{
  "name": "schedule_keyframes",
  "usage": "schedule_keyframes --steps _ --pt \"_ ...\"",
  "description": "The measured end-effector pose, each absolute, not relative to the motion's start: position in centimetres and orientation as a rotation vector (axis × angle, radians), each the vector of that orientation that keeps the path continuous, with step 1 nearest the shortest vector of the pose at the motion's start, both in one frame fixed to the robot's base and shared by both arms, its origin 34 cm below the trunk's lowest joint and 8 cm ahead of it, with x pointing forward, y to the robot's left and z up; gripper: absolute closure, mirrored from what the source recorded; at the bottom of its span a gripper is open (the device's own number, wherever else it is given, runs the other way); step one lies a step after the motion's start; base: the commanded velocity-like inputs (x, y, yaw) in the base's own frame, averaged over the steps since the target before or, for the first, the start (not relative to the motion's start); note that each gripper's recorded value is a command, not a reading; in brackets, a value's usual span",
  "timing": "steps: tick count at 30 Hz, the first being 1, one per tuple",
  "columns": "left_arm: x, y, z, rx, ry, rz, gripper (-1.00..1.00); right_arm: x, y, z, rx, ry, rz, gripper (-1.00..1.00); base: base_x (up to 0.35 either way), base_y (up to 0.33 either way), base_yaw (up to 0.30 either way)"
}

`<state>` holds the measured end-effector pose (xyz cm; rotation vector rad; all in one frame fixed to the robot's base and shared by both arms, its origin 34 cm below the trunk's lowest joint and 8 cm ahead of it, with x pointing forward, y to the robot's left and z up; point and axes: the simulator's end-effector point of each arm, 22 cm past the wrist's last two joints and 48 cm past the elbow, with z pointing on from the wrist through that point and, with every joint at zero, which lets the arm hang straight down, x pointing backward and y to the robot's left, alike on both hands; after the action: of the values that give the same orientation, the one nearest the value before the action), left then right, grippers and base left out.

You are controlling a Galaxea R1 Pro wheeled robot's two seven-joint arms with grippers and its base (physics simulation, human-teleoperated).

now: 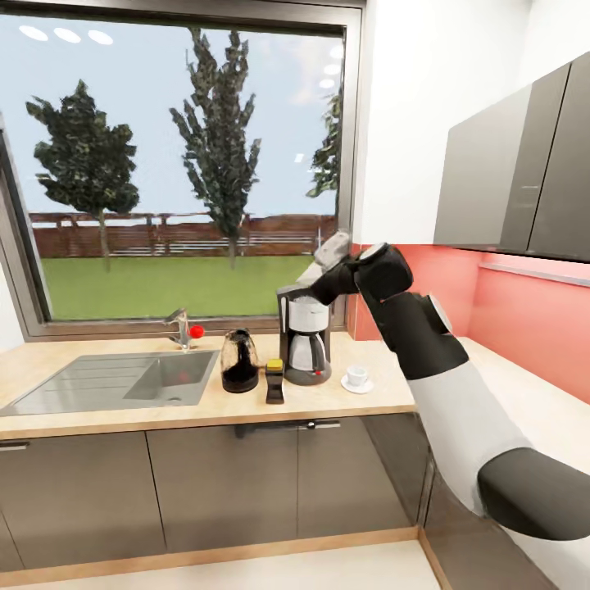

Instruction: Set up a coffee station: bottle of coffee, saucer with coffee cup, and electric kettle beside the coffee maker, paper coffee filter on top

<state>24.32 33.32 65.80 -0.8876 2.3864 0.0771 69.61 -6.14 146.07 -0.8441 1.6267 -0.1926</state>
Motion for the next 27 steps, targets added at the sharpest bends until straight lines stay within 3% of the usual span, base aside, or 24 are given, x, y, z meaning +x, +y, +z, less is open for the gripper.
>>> schedule_keyframes --steps 8,18,27 --pt "24.3 33.3 65.8 -0.887 2.386 0.077 -1.00 67.4 -8.0 145.9 -1.320 1.491 -0.342 1.00 0.000 0.000 0.000" --pt "24.3 33.3 65.8 -0.887 2.386 0.077 -1.00 69.6 -15.8 144.0 -1.558 1.430 -0.750 1.00 0.000 0.000 0.000" --pt "24.3 33.3 65.8 -0.888 2.387 0.077 -1.00 69.9 -10.9 143.7 -1.651 1.347 -1.100 1.00 0.000 0.000 0.000"
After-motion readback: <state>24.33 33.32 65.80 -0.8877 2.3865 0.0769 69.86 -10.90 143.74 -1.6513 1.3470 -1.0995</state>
